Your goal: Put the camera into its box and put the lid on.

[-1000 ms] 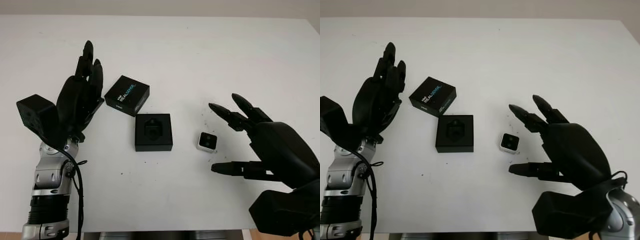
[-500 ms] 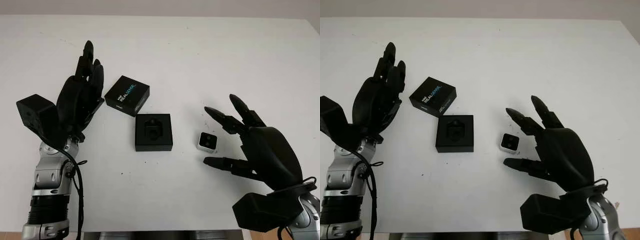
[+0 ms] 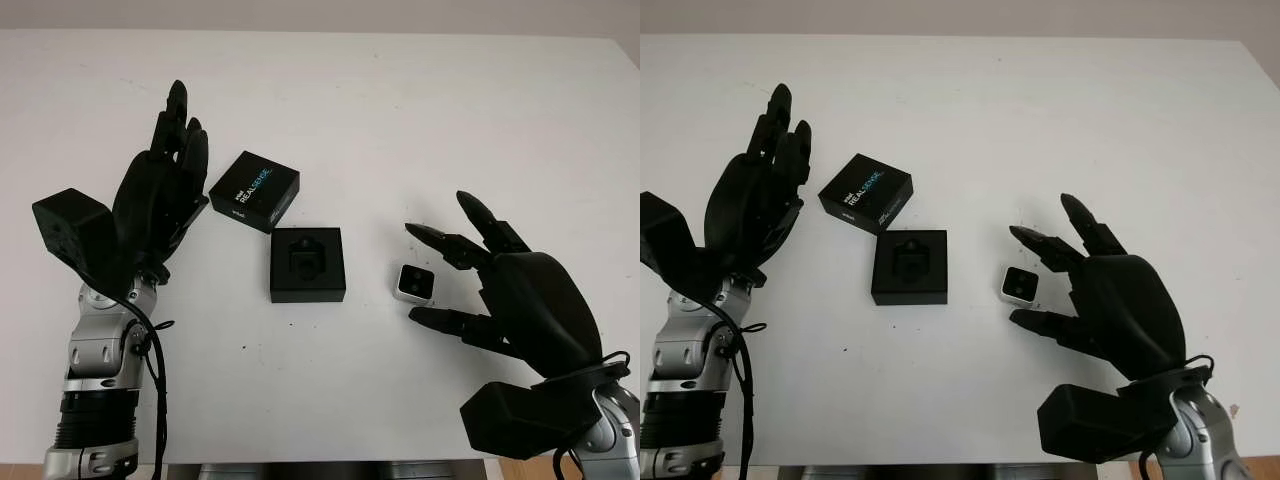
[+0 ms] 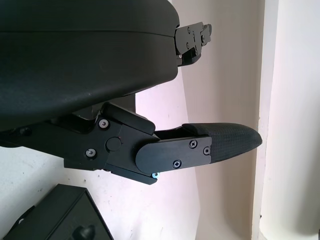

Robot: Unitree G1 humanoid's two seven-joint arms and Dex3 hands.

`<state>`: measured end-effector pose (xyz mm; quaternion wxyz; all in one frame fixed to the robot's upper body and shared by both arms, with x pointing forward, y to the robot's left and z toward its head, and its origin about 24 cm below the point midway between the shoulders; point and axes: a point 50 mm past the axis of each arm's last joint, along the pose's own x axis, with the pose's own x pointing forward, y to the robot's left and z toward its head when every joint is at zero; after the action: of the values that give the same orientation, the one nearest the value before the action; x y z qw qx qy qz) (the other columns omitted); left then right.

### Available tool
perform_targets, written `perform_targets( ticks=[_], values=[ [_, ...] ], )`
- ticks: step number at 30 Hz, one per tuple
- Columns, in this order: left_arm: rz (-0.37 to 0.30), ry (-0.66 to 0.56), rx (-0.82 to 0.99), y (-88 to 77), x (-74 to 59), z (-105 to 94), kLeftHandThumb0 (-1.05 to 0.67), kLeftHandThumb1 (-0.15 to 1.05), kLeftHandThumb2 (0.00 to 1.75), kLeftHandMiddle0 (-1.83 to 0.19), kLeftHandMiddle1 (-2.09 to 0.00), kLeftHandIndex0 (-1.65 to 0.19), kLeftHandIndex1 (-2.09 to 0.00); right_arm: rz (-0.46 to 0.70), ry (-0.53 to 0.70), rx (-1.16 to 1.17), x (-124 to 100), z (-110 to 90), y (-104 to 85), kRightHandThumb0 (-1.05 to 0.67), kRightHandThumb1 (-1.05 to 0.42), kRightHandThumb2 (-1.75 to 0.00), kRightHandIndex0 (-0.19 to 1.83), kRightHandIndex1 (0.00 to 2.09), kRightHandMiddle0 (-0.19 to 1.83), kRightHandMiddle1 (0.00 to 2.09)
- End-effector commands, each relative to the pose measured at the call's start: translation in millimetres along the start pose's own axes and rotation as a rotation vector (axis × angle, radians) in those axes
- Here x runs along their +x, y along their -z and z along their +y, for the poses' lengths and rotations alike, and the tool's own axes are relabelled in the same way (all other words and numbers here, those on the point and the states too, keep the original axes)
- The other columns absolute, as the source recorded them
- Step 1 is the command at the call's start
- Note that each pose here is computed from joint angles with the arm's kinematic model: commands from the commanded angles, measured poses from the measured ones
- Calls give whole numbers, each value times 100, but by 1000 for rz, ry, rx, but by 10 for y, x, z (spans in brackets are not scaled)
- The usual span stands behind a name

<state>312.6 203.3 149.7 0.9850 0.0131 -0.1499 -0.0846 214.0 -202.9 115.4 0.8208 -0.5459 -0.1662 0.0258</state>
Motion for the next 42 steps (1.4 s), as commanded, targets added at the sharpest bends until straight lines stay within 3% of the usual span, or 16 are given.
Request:
perform_targets(
  ticks=[1,17,36,38,39,40,42],
  values=[
    [-11,1,14,-30,1,23,-81,105,54,19,0,19,0,6,-1,-11,-6,-5,41,-60,-92,-5,16,7,53,20],
    [-14,3,25,-40,-12,27,-80,105,54,19,0,19,0,55,-69,0,-50,161,181,-60,-94,-5,16,6,50,18],
    [-10,-3,25,-34,-8,32,-81,105,52,19,0,19,0,71,-163,171,-126,450,86,-59,-95,-5,9,4,44,17],
    [-9,-7,28,-35,-10,30,-81,105,52,19,0,19,0,76,-135,160,-137,475,103,-51,-98,-6,13,6,49,25],
    [-9,-9,28,-35,-10,31,-81,105,52,19,0,19,0,75,-111,137,-141,487,122,-47,-100,-6,16,6,42,47],
    [-10,-11,27,-36,-10,31,-81,105,52,19,0,19,0,70,-82,116,-143,498,150,-42,-102,-6,23,7,32,84],
    [-12,-14,26,-38,-13,32,-80,105,52,19,0,19,0,60,-45,82,-143,517,210,-37,-103,-5,29,8,24,115]
  ],
)
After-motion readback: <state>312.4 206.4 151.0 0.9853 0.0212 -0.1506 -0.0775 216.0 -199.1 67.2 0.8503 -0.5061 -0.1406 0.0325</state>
